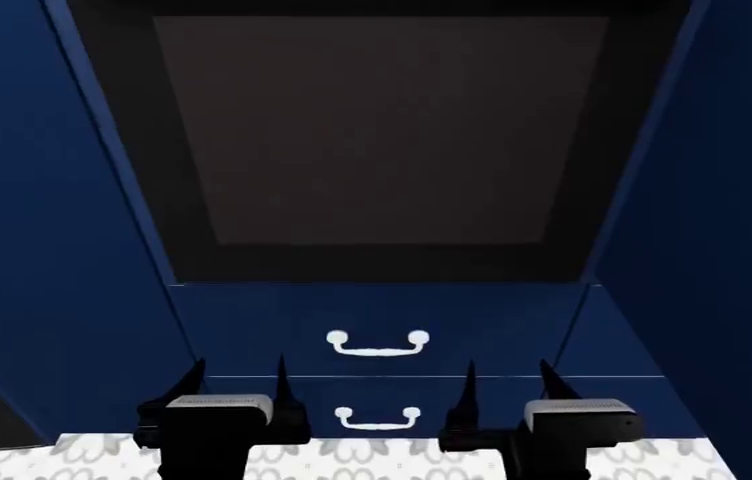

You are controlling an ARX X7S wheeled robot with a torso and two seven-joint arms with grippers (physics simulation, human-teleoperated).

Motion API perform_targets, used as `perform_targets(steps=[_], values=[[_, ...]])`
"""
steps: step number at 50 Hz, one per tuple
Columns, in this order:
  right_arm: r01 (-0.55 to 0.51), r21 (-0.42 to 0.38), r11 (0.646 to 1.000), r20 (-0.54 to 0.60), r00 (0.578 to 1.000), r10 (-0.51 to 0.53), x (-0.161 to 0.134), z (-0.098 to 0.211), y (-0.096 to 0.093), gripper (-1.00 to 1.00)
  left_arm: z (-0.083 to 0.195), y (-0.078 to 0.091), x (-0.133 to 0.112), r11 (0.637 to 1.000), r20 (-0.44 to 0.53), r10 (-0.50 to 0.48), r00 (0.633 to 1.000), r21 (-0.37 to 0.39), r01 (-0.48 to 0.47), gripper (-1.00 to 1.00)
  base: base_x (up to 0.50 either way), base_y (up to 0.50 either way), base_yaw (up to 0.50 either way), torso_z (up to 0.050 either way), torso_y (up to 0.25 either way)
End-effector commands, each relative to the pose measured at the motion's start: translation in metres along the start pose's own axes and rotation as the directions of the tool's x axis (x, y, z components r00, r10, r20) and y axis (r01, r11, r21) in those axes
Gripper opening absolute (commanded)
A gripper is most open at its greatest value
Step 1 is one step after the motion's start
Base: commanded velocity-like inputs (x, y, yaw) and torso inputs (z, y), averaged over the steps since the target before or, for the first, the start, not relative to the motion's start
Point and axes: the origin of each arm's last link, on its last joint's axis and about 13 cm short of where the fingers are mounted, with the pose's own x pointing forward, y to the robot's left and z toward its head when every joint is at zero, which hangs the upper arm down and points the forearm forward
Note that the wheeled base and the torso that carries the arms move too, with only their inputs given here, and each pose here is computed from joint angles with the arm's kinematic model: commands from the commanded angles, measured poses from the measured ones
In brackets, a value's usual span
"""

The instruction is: Pick the teapot from the counter and place it in the cabinet.

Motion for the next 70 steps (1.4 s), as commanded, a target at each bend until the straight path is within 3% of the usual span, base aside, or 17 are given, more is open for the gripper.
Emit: perform_targets(steps=[1,50,55,70], values=[[-0.01,-0.031,0.999,-0.008,1.0,0.01,-0.0015,-0.0025,0.0011,1.0,-0.0007,0.0,-0.0003,1.0,-0.007,0.002,1.0,-0.005,-0.002,1.0,-0.44,0.0,0.0,0.0,0.0],[-0.015,-0.057,0.998,-0.024,1.0,0.013,-0.0037,-0.0059,0.0017,1.0,-0.0039,0.0002,-0.0013,1.0,-0.025,-0.001,1.0,-0.015,0.0,1.0,-0.47,0.0,0.0,0.0,0.0],[-0.025,-0.03,0.999,-0.02,0.999,0.024,-0.0038,-0.0058,0.001,1.0,-0.0041,0.0002,-0.0007,1.0,-0.028,-0.001,1.0,-0.017,0.001,1.0,0.0,0.0,0.0,0.0,0.0],[-0.033,-0.05,0.998,-0.025,0.999,0.032,-0.0069,-0.0071,0.0023,1.0,-0.0044,0.0005,-0.003,1.0,-0.029,0.0,1.0,-0.019,0.0,1.0,0.0,0.0,-0.46,0.0,0.0]])
